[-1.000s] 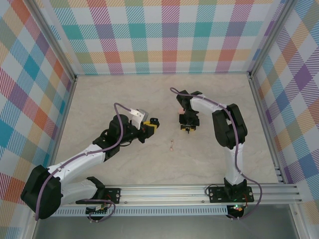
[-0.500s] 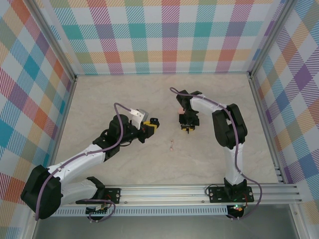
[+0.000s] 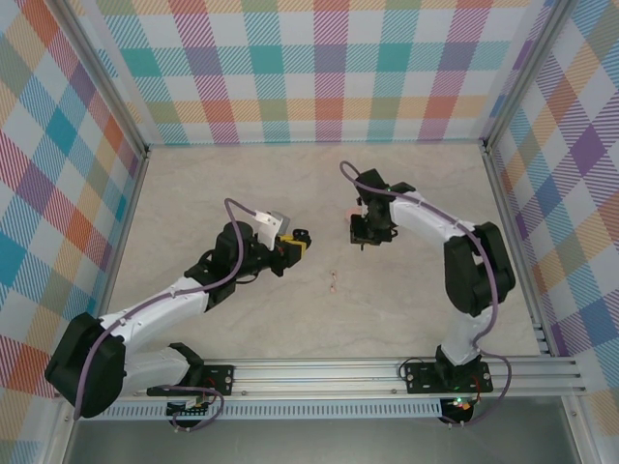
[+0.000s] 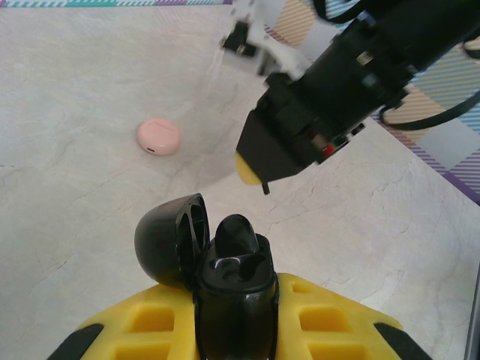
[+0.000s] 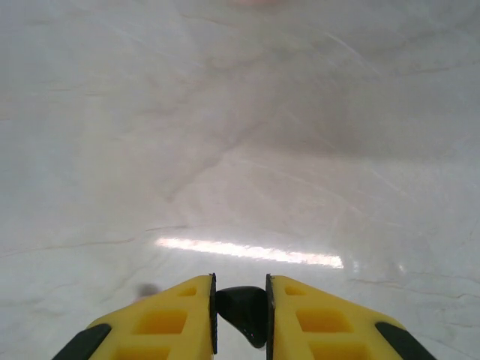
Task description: Insert the wireless bluetooth earbuds into the charging case
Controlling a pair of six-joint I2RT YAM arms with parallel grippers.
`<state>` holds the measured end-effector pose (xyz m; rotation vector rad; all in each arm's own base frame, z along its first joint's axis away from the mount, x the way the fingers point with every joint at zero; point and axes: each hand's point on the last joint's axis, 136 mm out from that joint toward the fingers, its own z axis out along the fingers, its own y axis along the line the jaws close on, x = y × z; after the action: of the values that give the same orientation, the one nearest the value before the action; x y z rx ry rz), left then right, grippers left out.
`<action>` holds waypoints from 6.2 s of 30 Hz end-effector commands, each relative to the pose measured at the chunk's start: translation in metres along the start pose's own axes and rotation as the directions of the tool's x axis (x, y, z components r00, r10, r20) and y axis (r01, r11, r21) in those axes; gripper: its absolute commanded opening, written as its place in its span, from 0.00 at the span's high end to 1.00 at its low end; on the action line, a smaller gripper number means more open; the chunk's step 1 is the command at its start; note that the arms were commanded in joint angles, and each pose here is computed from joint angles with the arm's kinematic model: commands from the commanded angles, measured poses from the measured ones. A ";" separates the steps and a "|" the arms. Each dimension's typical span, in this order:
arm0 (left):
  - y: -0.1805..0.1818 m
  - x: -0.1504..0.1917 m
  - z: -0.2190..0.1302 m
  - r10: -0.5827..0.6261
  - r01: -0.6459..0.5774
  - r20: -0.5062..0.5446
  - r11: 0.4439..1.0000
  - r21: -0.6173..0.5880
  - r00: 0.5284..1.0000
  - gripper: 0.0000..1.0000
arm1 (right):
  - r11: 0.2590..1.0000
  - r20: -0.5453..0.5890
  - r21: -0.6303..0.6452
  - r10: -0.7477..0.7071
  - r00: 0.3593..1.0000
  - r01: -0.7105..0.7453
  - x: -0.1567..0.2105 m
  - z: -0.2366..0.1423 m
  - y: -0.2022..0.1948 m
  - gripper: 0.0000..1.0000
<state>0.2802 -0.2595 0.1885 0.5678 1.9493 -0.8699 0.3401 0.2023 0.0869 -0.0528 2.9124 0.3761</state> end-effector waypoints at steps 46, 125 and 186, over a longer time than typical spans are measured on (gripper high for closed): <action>-0.064 -0.078 -0.004 0.096 -0.203 0.344 0.936 0.289 0.934 0.81 | 0.748 0.523 -0.468 -0.194 0.830 0.470 0.011 -0.211 0.164 0.76; -0.068 -0.097 -0.013 0.075 -0.175 0.349 0.948 0.264 0.934 0.80 | 0.764 0.461 -0.404 -0.306 0.833 0.504 0.023 -0.183 0.169 0.69; -0.095 -0.094 -0.029 0.169 -0.305 0.365 0.882 0.359 0.916 0.83 | 0.748 0.484 -0.376 -0.345 0.804 0.547 0.028 -0.219 0.163 0.86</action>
<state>0.2535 -0.3017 0.2794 0.8000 1.4909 -1.1386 0.2626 0.3012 0.3225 -0.6422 2.2404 0.9028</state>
